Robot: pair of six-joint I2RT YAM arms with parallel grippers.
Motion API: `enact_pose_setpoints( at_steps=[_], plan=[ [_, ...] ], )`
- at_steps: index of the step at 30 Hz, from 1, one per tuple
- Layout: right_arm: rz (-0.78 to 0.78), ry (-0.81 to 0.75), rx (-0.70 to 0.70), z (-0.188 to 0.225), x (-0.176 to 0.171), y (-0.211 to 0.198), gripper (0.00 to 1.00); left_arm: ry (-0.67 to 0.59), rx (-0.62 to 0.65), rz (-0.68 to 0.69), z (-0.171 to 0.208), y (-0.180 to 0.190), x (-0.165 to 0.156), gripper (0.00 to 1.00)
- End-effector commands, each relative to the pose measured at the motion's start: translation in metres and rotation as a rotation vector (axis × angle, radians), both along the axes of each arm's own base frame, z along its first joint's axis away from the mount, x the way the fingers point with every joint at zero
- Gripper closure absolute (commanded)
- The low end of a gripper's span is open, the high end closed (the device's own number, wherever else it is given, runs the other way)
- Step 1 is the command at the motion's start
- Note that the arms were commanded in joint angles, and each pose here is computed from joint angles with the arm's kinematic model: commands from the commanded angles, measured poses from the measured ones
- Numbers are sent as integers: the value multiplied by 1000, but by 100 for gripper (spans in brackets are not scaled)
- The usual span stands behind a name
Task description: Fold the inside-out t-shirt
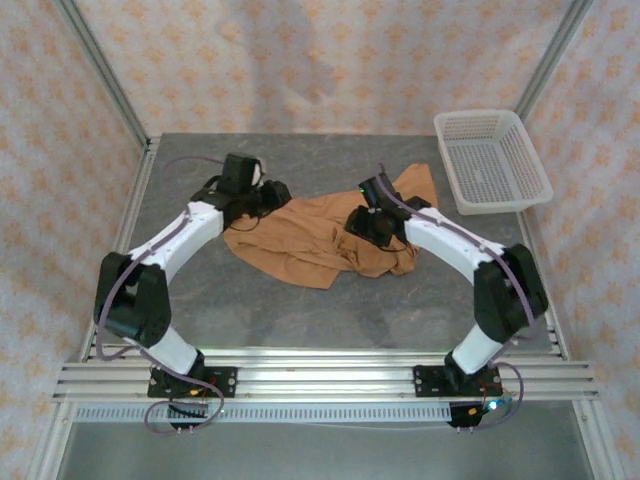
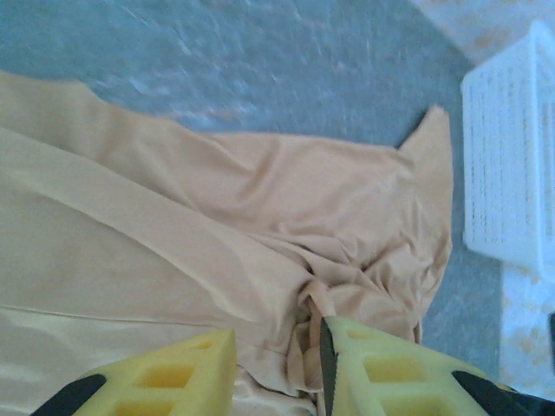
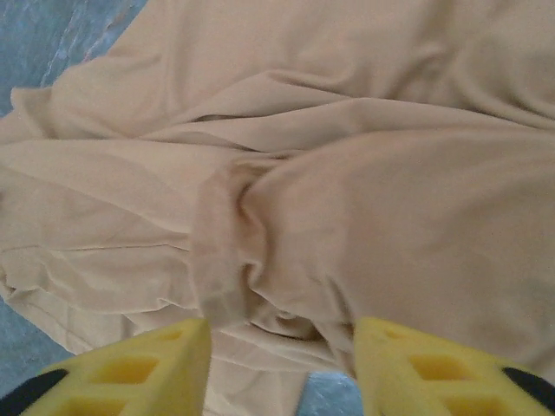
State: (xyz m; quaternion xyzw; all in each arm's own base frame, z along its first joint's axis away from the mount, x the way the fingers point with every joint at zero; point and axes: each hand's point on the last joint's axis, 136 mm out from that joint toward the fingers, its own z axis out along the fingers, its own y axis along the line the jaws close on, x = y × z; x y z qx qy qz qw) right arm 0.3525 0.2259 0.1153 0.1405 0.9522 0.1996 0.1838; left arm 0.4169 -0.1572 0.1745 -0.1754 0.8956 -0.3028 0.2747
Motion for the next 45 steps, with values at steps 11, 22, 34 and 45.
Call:
enact_pose_setpoints(
  at_steps=[11,22,34,45],
  plan=[
    [94,51,-49,-46,38,42,96,239,201,162,-76,112,-29,68],
    [95,12,-50,-27,28,32,100,301,443,168,-96,136,8,52],
    [102,16,-32,-28,27,33,100,388,597,82,-121,135,33,61],
    [94,17,5,-22,28,31,100,426,642,68,-137,138,40,73]
  ],
)
